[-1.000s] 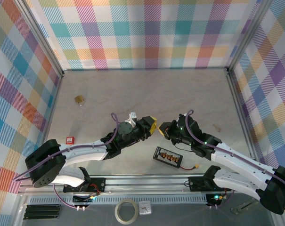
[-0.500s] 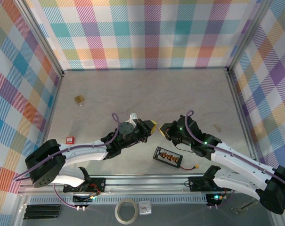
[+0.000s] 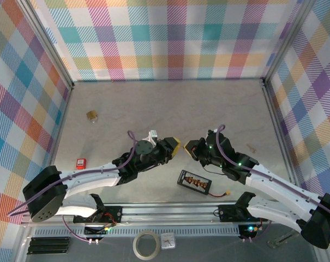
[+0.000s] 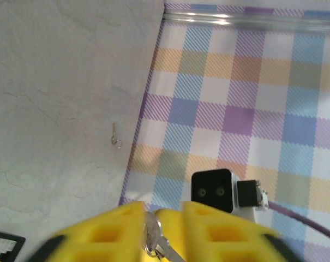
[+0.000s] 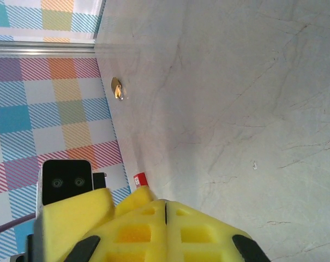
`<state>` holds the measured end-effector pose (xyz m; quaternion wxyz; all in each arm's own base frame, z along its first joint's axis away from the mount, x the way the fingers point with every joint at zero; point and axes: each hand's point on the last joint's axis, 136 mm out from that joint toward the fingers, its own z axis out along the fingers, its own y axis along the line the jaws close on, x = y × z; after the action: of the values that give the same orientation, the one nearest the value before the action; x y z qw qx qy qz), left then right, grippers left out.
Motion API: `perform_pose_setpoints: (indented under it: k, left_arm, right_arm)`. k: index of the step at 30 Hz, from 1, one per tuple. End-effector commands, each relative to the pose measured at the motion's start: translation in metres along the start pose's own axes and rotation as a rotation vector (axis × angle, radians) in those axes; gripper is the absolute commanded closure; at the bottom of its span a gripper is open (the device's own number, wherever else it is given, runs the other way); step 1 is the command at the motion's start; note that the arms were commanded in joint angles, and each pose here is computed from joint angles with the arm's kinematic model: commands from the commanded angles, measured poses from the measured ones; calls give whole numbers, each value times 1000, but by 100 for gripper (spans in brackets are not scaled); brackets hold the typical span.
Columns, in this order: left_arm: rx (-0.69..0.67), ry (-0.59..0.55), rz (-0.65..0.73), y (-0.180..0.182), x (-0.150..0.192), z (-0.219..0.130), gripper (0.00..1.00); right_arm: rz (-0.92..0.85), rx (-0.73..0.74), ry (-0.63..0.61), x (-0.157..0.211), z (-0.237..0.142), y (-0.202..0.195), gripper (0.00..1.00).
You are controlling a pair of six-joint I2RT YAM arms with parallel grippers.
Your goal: Unlock with the key
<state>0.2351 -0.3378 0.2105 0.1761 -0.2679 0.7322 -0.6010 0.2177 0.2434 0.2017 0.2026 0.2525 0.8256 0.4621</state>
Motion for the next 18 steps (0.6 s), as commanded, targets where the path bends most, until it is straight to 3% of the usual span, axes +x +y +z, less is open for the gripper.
perform_pose_setpoints:
  k: [1,4,6,18]
  left_arm:
    - [12,11,-3,-11,5,-3,48]
    - [-9,24,-18,-7,7,-2,34]
    - [-27,30,-24,-4,8,-4,29]
    - [24,22,-193,4,2,0,24]
  right_arm:
    - [-54,-5,-6,-2,-5,13,100]
    - [-87,21,-13,-4,-6,15,100]
    - [-120,44,-20,-6,-9,16,100]
    - [-188,-2,81,12,5,22,100]
